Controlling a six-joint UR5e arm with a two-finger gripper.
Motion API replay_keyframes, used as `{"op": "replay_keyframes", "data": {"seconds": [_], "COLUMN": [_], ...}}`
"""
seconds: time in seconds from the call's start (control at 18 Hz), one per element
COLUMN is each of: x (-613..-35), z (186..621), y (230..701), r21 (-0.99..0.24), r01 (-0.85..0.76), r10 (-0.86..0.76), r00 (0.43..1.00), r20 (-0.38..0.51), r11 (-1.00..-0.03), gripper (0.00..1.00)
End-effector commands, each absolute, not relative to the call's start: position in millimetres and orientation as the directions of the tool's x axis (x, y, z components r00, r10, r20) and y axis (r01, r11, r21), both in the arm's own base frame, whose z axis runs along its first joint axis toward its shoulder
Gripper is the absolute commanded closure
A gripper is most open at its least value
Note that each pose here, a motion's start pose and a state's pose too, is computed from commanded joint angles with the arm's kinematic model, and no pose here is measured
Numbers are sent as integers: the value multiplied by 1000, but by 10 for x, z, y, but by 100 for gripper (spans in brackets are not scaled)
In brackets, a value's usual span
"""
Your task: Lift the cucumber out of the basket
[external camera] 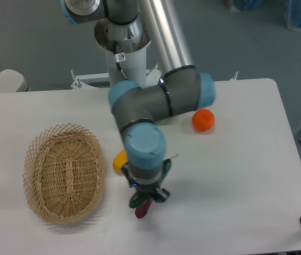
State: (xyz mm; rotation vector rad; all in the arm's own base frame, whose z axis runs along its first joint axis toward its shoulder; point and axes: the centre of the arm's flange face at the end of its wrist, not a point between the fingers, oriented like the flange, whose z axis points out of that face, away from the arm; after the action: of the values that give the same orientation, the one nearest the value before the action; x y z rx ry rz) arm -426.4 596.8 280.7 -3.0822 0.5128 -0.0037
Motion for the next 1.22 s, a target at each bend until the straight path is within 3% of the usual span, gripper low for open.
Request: {"op": "replay_keyframes", "data": {"seconds": [0.39,1.22], "x": [-4685,-4696], "z": [2701,2647], "y": [5933,5938], "r21": [-3,0], "r01": [-394,-437], "r10": [-394,-437], "r00": [919,899], "r20": [14,17], "r11": [-919,-899], "gripper": [62,61]}}
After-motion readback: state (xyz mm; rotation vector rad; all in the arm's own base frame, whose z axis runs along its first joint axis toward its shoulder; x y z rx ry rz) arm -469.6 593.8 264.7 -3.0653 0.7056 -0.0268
